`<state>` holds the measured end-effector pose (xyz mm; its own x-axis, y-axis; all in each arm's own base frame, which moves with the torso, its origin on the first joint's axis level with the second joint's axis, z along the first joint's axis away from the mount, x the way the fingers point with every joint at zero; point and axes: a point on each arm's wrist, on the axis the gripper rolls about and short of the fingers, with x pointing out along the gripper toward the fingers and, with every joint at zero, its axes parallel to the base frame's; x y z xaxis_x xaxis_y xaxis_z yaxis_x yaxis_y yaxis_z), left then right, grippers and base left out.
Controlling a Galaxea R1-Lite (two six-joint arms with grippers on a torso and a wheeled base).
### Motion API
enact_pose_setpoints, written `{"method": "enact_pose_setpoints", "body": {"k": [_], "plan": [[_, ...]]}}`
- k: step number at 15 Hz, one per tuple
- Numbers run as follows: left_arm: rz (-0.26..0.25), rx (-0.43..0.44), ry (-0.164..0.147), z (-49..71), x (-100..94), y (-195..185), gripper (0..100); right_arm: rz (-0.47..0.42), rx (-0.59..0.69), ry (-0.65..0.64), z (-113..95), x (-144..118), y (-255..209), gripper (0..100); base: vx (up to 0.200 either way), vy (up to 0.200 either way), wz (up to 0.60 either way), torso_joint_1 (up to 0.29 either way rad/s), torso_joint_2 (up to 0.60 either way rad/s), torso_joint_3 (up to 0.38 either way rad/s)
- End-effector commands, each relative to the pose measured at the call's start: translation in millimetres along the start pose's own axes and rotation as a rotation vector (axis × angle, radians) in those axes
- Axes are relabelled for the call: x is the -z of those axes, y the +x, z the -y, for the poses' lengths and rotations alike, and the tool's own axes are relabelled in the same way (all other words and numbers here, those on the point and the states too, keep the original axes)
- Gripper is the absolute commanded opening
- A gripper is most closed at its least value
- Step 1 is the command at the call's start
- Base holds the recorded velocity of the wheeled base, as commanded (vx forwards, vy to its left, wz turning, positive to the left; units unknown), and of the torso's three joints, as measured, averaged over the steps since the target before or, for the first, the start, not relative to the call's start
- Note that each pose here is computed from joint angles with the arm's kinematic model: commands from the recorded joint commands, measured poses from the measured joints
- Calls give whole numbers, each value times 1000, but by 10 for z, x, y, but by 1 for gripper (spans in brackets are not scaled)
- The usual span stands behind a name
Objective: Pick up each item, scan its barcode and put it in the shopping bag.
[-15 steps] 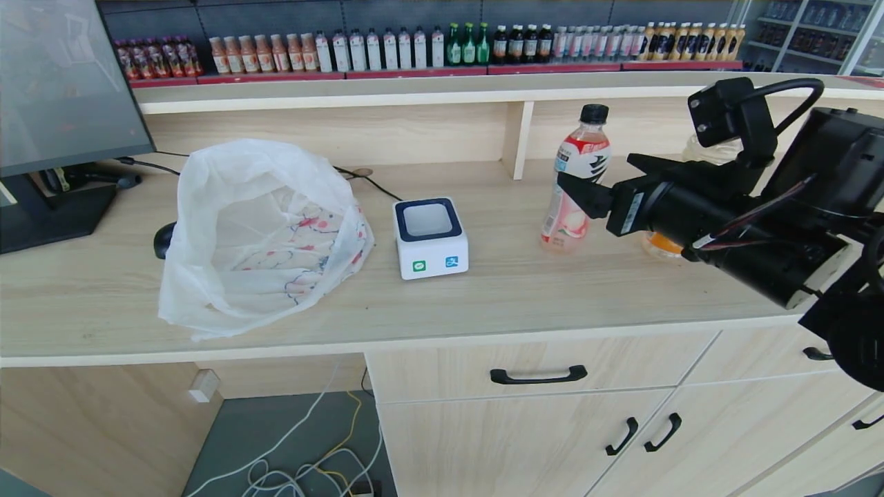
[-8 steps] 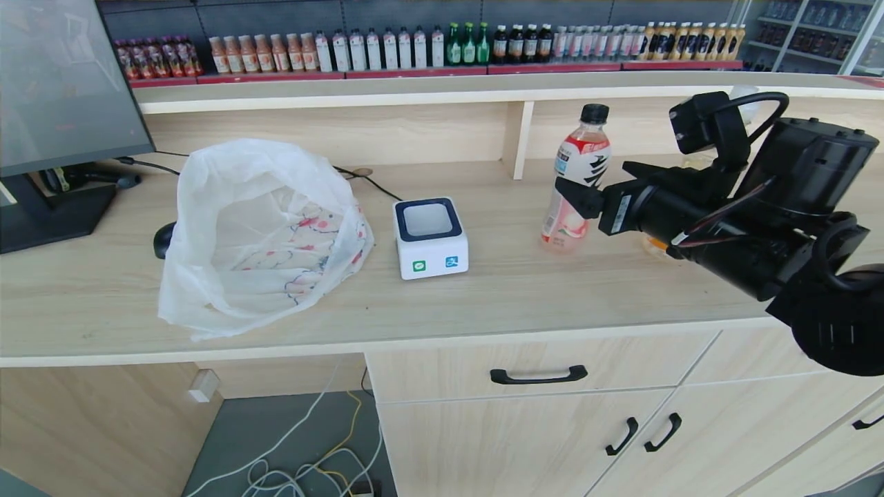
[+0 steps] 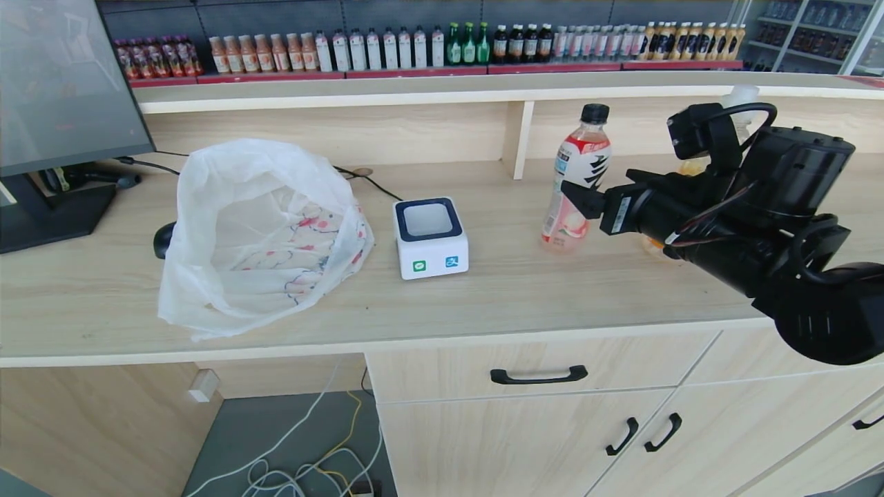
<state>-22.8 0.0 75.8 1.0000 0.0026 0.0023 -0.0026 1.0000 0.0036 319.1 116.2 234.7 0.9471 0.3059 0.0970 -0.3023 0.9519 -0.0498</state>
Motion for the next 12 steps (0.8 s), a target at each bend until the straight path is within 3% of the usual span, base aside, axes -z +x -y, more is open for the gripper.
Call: {"method": "enact_pose_setpoints", "body": {"k": [1,12], "plan": [[1,-1,-1,0,0,0,100,-8,4,-2,14,40,31,100,0,0,0,0,0,0],[1,-1,-1,0,0,0,100,-27,6,14,16,216,346,100,0,0,0,0,0,0]]}}
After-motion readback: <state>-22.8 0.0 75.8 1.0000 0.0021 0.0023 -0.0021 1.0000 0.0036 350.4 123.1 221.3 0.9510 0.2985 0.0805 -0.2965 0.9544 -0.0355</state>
